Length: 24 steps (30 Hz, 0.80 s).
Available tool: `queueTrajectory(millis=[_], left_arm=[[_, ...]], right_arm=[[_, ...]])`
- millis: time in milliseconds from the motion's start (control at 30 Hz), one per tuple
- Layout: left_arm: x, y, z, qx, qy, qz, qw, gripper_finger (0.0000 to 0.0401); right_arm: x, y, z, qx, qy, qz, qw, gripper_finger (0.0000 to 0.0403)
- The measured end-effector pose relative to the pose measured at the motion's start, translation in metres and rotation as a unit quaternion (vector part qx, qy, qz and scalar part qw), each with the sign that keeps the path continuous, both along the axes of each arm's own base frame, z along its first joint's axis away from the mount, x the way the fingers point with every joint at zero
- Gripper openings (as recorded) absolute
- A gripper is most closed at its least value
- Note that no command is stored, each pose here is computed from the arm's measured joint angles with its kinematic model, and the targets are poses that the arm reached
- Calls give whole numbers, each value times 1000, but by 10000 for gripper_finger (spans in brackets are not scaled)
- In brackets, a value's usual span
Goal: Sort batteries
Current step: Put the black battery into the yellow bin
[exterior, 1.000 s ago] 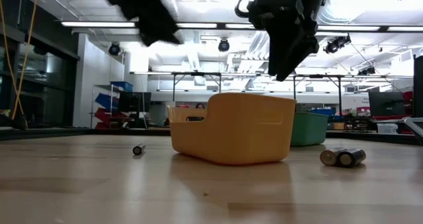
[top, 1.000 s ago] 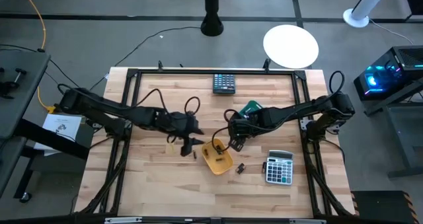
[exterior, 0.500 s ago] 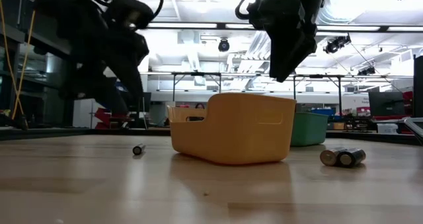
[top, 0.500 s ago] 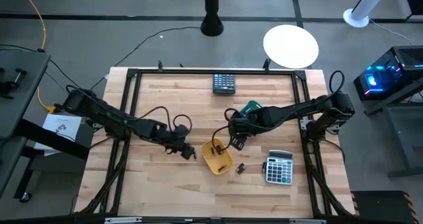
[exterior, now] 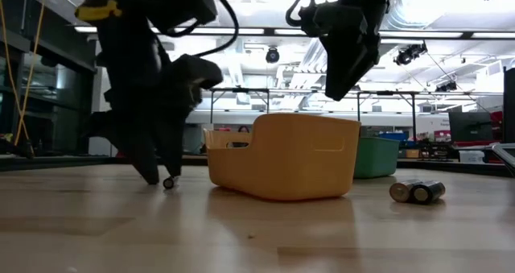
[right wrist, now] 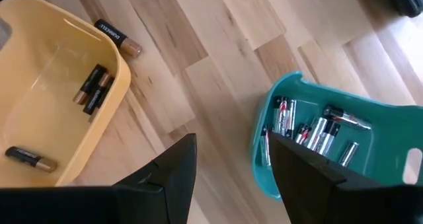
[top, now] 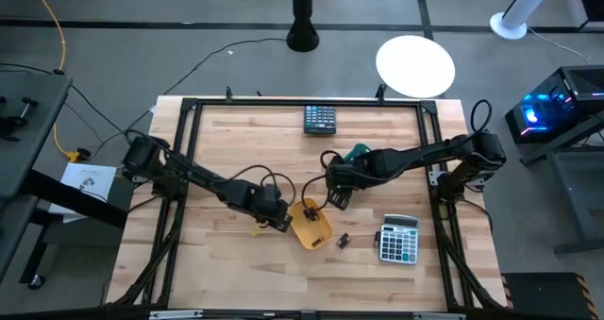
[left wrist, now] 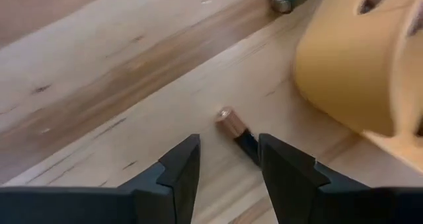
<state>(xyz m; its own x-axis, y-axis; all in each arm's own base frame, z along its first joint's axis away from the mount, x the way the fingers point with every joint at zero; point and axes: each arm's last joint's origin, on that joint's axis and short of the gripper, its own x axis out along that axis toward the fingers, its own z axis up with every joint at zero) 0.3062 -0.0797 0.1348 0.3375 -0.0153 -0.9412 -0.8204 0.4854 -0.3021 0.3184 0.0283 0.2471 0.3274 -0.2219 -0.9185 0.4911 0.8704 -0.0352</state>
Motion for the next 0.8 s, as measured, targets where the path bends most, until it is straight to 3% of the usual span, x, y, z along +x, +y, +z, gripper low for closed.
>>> queueTrajectory(millis=[300,433,533,700,800], left_arm=[[7,0,-4,-4,8,17,1000,144],[2,0,-6,8,36,-7,999,141],[-4,-2,-7,37,60,-39,997,115],[-8,-4,-9,61,71,-80,992,21],[-9,-4,-5,65,69,-99,991,19]], right_arm=[[1,0,0,-1,-2,4,1000,183],[1,0,0,-1,-2,4,1000,183],[1,0,0,-2,-2,4,1000,183],[1,-1,0,-11,-3,0,1000,183],[1,-1,0,-11,-3,0,1000,183]])
